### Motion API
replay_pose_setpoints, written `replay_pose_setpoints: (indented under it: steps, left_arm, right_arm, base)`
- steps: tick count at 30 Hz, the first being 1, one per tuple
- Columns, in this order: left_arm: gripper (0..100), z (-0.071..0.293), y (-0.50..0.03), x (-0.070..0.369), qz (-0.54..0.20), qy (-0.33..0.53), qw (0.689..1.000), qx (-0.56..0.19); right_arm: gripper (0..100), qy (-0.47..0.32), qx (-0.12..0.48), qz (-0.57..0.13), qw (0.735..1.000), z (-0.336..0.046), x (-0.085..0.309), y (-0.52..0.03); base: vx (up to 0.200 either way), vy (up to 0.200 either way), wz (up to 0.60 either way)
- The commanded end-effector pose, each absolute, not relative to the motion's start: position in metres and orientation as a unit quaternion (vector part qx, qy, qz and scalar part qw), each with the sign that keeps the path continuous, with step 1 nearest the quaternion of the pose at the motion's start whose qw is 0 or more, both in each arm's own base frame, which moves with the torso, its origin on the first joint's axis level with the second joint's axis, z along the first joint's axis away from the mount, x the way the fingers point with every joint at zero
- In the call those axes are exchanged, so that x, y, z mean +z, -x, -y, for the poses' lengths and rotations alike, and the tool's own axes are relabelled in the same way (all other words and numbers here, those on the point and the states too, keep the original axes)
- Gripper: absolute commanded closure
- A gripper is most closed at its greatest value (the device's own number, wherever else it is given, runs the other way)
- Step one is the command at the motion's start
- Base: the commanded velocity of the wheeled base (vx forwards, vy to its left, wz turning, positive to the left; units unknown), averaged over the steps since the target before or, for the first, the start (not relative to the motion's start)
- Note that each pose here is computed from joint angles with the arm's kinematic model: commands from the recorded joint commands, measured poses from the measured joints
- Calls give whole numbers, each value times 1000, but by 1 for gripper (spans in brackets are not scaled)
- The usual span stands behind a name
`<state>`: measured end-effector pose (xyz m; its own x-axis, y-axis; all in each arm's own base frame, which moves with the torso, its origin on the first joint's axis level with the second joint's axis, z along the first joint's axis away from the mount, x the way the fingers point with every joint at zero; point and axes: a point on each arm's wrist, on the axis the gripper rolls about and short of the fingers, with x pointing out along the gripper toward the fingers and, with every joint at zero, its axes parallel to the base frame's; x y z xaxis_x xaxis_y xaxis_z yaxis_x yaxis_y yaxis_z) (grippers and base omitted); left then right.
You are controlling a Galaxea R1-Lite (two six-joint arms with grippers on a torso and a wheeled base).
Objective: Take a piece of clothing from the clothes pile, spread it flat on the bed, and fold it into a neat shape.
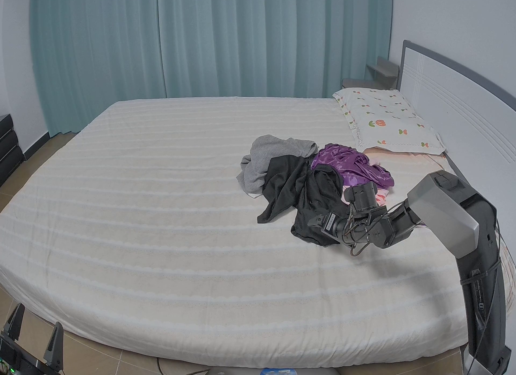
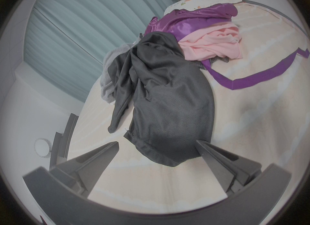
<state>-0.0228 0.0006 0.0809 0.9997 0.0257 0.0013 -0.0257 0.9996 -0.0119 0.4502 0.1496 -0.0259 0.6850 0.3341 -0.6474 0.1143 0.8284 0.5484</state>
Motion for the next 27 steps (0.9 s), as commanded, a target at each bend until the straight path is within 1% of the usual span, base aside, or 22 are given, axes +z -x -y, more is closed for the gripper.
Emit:
replay_pose_setpoints:
  steps: [1,6,10,13,18,20,22,24,27]
  left_arm:
    - [0,-1,22,76,-3,6,1000,13]
    - [0,-1,22,76,-3,6,1000,13]
    - [0,-1,22,76,-3,7,1000,13]
    - [0,-1,22,76,-3,6,1000,13]
    - [0,-1,22,76,-3,6,1000,13]
    - [0,-1,22,76,-3,6,1000,13]
    - [0,-1,22,76,-3,7,1000,13]
    - [0,-1,22,76,-3,6,1000,13]
    - [0,-1,22,76,-3,6,1000,13]
  right_arm:
    - [0,-282,60,-402,869,-152,-41,-452]
    - [0,-278,51,-394,875,-154,-39,-455]
    - [0,-281,38,-377,882,-143,-12,-451]
    - [0,-274,33,-384,881,-137,-4,-442]
    - [0,-258,28,-402,878,-131,-15,-435]
    - [0,-255,30,-412,874,-137,-30,-436]
    - [0,-256,31,-413,874,-138,-31,-437]
    - [0,-265,45,-405,874,-142,-28,-446]
    - [0,-263,49,-409,873,-149,-35,-453]
  base:
    - [0,0,0]
    - [0,0,0]
    - [0,0,0]
    - [0,0,0]
    - [0,0,0]
    - [0,0,0]
    - [0,0,0]
    - [0,0,0]
    - [0,0,0]
